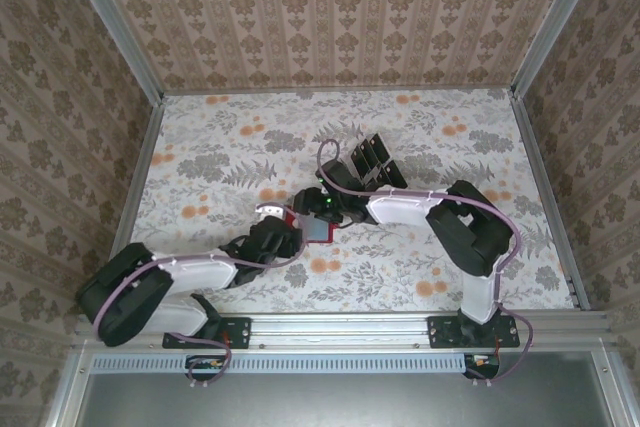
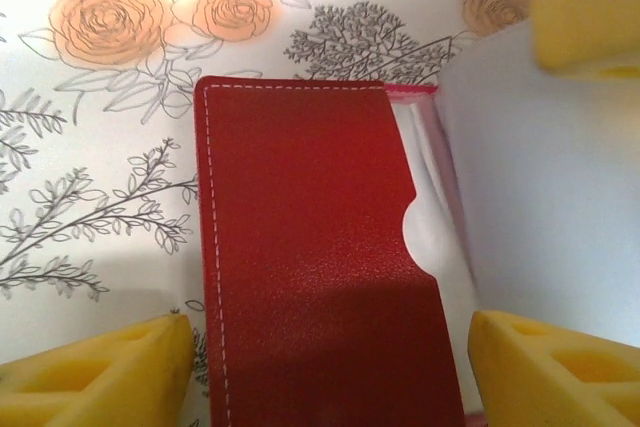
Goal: Put the credit cards into the card holder
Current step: Flip over the card slot on the card holder.
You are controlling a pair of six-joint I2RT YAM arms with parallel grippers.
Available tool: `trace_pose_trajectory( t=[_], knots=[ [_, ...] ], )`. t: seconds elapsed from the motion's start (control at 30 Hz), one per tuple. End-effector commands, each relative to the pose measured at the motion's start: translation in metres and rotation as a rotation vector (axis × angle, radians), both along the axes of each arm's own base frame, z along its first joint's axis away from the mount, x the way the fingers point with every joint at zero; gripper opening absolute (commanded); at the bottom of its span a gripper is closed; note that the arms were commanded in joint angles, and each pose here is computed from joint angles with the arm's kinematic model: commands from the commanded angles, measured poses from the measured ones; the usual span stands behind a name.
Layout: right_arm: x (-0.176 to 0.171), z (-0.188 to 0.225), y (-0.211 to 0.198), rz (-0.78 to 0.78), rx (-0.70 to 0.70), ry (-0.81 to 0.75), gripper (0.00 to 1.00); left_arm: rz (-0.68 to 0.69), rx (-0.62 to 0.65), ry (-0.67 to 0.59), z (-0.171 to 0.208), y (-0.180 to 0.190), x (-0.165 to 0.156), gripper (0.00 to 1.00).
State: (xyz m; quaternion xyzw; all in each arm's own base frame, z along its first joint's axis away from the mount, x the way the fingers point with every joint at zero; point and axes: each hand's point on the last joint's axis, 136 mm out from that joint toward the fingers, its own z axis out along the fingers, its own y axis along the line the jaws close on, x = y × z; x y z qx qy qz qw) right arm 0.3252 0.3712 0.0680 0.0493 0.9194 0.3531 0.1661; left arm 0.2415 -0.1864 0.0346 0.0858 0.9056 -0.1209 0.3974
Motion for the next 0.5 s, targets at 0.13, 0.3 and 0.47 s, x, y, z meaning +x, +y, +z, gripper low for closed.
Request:
trace_pose_trajectory(
  t=[0.13,0.3,0.47],
  knots=[
    [0.004,0.008,0.038,0.040,0.005,-0.001,0.62,0.053,-0.121,-0.056,0.048,0.017,-0.013,0.75],
    [0.007,-0.025,0.051,0.055,-0.033,0.050,0.62,0.122,-0.173,-0.100,0.058,0.039,-0.022,0.75],
    [0.004,-0.038,0.052,0.064,-0.047,0.077,0.62,0.153,-0.197,-0.096,0.054,0.049,-0.027,0.75]
  ],
)
